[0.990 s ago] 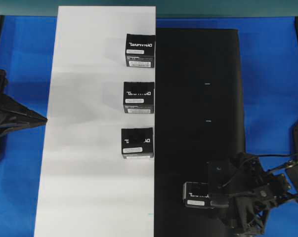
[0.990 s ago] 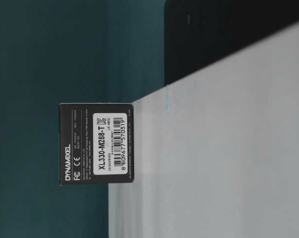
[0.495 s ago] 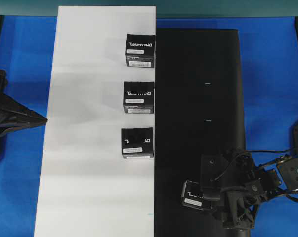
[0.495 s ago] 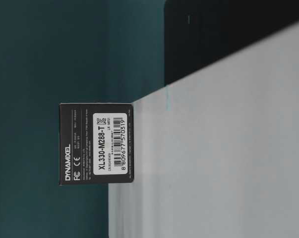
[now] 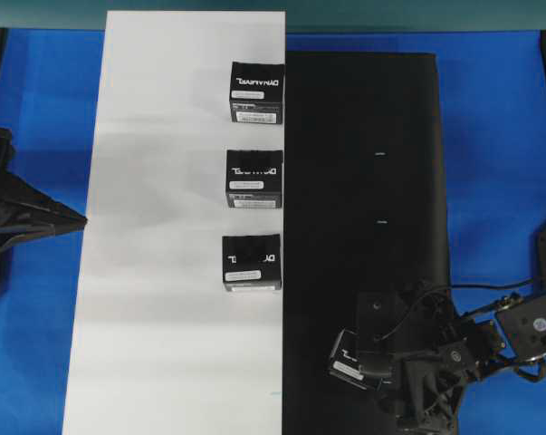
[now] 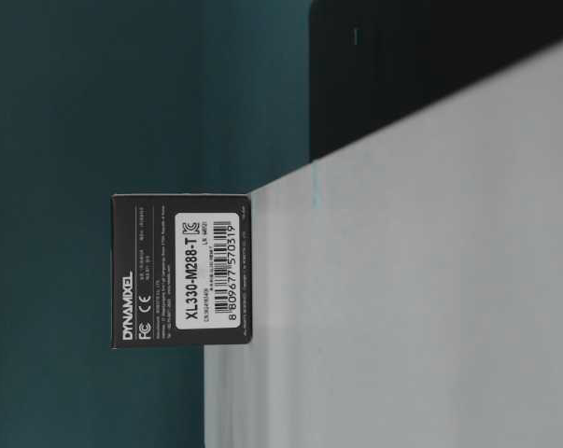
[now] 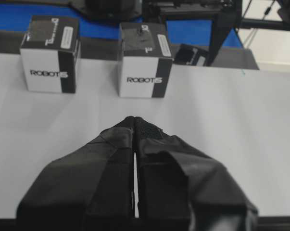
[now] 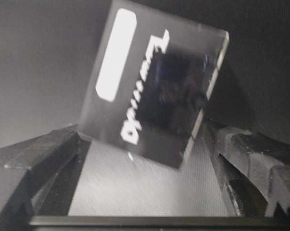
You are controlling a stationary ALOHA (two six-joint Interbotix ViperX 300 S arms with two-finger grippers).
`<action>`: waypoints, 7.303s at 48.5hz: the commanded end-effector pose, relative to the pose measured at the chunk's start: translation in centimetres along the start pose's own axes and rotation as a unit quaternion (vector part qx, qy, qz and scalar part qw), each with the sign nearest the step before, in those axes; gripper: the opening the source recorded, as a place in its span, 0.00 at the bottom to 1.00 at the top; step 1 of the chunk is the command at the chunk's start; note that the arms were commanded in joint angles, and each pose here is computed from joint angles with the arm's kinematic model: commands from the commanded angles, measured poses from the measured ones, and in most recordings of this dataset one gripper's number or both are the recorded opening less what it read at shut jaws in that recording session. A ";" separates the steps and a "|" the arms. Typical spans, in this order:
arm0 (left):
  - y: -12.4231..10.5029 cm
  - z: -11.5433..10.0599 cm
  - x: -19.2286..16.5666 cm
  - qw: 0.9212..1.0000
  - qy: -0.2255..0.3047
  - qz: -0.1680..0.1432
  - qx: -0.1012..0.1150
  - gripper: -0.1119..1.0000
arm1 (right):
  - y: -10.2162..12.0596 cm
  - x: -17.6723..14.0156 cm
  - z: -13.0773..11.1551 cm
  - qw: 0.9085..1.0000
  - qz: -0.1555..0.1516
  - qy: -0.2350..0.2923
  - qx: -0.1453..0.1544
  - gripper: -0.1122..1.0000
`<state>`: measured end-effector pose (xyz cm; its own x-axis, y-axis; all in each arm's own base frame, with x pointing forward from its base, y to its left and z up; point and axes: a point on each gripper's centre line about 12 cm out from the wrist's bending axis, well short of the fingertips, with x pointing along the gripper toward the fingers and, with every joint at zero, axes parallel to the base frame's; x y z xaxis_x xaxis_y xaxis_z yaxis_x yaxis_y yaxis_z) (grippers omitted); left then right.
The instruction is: Place the box from the black base onto the white base.
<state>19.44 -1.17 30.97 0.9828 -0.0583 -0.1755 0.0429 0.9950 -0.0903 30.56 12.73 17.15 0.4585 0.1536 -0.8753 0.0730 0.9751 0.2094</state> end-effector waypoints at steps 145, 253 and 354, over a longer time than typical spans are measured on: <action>-0.1 0.5 0.3 1.000 -0.002 -0.001 -0.001 0.08 | 4.7 -4.6 15.8 0.997 -0.020 -0.073 -0.012 0.62; -0.1 1.0 -0.2 1.000 -0.015 -0.002 0.000 0.08 | 2.9 -11.2 12.9 0.995 -0.016 -0.093 -0.034 0.99; -0.6 0.9 -0.3 0.999 -0.016 -0.015 -0.025 0.08 | -8.3 -20.7 -1.3 0.875 0.022 -0.475 -0.087 0.99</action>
<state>19.20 -1.60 31.07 0.9827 -0.0810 -0.1664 0.0564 0.9875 -0.1475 19.27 1.81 33.18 0.9916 0.0760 -0.1051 -0.0615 0.9889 0.1352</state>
